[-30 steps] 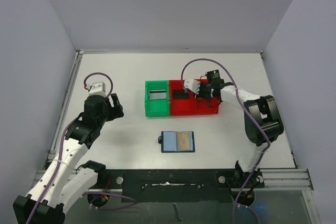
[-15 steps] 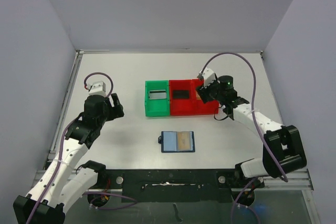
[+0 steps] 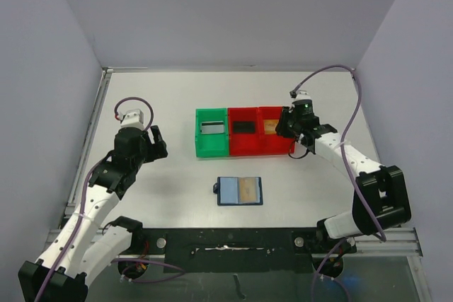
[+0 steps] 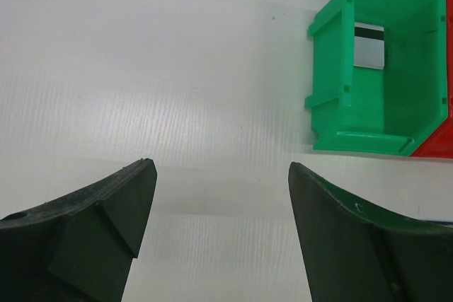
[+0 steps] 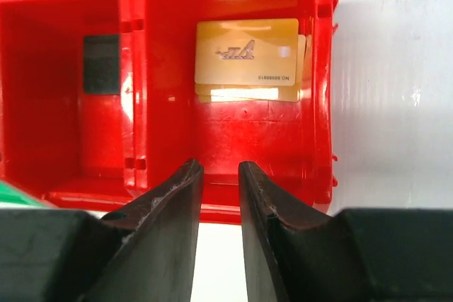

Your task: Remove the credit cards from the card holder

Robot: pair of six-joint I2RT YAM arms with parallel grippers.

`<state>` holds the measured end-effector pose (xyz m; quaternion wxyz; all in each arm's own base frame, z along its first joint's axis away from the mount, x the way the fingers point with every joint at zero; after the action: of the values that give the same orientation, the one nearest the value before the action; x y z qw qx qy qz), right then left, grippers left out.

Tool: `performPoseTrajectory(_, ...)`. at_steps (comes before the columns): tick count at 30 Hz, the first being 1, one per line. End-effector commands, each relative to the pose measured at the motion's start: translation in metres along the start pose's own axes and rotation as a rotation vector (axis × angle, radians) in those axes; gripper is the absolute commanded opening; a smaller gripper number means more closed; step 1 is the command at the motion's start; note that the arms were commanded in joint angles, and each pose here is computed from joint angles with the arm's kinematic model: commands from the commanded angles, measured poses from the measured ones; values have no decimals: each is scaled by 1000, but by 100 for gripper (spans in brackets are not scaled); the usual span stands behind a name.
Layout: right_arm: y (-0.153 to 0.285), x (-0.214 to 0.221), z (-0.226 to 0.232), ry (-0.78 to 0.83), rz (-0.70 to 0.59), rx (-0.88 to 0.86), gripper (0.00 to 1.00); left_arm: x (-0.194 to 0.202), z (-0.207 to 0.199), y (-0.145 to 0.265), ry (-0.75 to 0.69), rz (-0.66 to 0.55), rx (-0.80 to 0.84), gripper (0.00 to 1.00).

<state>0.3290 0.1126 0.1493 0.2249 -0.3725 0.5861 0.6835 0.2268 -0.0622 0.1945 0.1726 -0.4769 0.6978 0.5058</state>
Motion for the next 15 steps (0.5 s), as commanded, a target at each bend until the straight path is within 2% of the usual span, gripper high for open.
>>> performPoseTrajectory(1,-15,-2,-4,-111,82,74,28,-9,-7,-1,-7,-38,37,75)
performPoseTrajectory(15,-61,12,-5,-52,202,148,27,-9,-7,-1,-8,-38,34,75)
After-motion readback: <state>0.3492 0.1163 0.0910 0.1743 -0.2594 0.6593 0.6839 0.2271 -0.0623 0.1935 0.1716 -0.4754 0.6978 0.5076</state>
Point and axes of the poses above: each gripper's point midway between its finger pads, its own y axis back along the fingers, its own z axis along the line the jaws close on, x = y × z, the point moved 5 cm from there along y, back along the fingers, and after that the axes turned 15 degrees about y, right-handed, at the moved point
